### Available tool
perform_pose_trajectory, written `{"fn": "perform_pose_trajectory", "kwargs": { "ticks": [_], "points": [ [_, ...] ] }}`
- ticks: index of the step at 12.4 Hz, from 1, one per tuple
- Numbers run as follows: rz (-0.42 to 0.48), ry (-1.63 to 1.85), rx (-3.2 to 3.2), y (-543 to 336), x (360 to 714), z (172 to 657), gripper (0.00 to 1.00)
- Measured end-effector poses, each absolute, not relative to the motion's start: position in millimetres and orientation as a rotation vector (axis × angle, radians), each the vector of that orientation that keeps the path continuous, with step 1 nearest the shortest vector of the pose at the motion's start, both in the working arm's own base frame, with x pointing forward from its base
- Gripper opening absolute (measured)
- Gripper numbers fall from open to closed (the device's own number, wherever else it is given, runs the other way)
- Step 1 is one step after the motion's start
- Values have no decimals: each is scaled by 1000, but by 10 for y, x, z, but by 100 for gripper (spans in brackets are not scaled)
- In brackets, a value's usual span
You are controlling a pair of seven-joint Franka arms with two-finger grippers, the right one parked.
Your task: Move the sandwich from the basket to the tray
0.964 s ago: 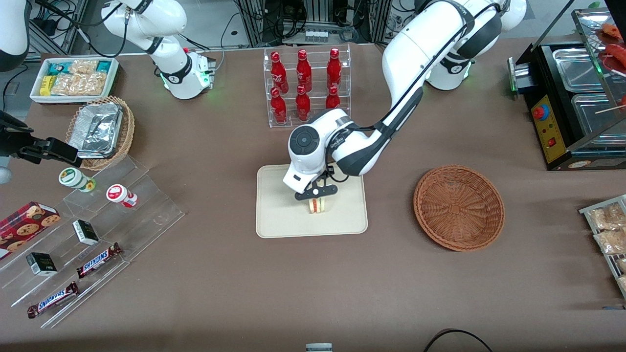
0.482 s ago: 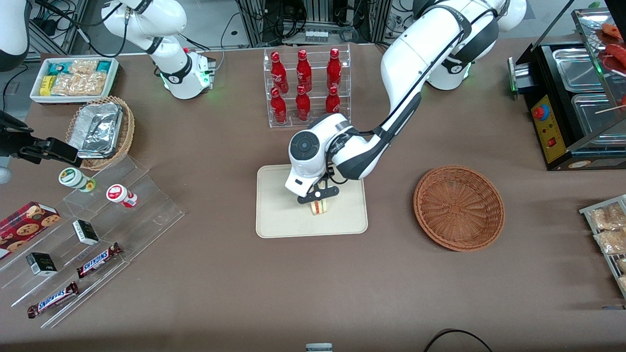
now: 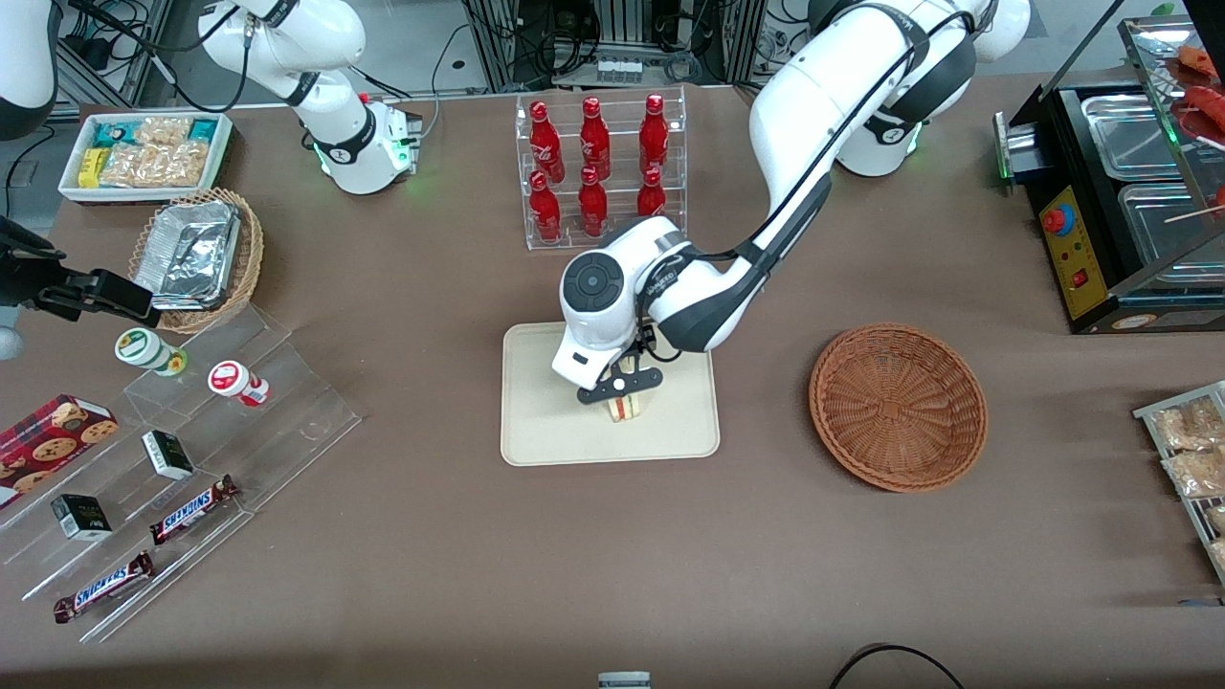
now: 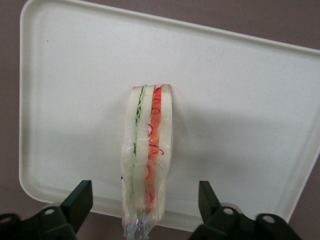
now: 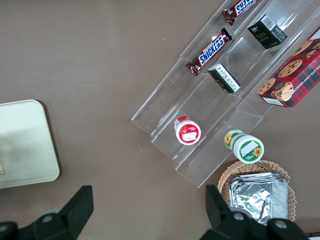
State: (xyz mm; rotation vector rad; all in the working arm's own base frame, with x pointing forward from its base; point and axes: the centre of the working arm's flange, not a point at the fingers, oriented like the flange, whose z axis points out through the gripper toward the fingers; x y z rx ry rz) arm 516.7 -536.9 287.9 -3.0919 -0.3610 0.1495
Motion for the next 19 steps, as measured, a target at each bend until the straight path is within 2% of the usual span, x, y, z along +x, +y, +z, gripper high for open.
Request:
{"fn": "perform_pose_trajectory", "kwargs": {
  "ticks": [4,6,9,14,19],
  "points": [
    [112,-245,-3111,-5327,5228,3295,100],
    [64,-253,-3127,-5282,5261,3585,100],
    [18,-229,-3128,-4938,5501,3961,100],
    [99,65,-3091,-4017,5868,4319,100],
    [147,304,-3095,-2694,6004,4768,100]
  ]
}}
